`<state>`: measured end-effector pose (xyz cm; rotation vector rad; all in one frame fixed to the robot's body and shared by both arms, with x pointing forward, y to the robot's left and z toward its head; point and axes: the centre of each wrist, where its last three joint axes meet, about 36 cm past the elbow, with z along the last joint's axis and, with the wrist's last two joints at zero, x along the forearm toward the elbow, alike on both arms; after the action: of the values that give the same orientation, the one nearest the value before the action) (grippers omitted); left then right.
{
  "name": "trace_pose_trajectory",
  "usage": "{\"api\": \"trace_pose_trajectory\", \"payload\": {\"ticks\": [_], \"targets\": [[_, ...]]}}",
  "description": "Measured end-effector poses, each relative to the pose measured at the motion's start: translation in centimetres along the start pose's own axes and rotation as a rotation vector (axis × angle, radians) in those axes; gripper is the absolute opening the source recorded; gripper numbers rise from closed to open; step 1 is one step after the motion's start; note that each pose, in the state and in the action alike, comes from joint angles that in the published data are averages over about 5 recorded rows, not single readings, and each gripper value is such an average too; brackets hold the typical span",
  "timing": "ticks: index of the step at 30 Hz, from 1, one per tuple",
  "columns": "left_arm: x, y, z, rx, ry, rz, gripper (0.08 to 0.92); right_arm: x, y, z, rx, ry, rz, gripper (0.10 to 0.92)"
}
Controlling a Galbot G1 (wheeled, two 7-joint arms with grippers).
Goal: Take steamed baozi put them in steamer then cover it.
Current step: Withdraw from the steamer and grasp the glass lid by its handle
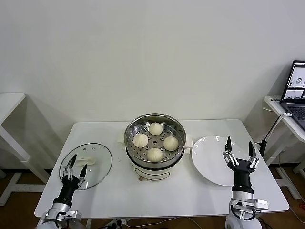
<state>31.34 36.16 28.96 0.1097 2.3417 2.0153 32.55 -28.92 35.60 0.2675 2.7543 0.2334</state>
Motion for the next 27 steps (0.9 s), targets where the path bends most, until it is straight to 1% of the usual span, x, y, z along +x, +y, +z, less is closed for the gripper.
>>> {"api": "trace_pose_trajectory", "payload": {"ticks": [4,9,15,19,27], "targets": [[-0.5,-1.2,1.3,-0.087,-0.011,0.048,0.823,0.6,-0.1,0.4,0.003,0.006,0.01,0.823],[-1.7,-2.1,2.7,-0.151,-0.012,0.078,0.823,1.1,-0.3,0.8,0.009,0.012,0.021,0.823],[-3.3,-2.3,4.0,-0.193,-0.002,0.089,0.823,1.6,-0.6,1.3,0.018,0.019,0.027,0.823],[-4.5,-2.1,4.6,-0.211,0.008,0.085,0.823,1.7,-0.8,1.6,0.024,0.025,0.027,0.823],[-6.3,-1.9,5.0,-0.228,0.019,0.078,0.823,1.9,-1.0,2.1,0.034,0.033,0.026,0.823]]}}
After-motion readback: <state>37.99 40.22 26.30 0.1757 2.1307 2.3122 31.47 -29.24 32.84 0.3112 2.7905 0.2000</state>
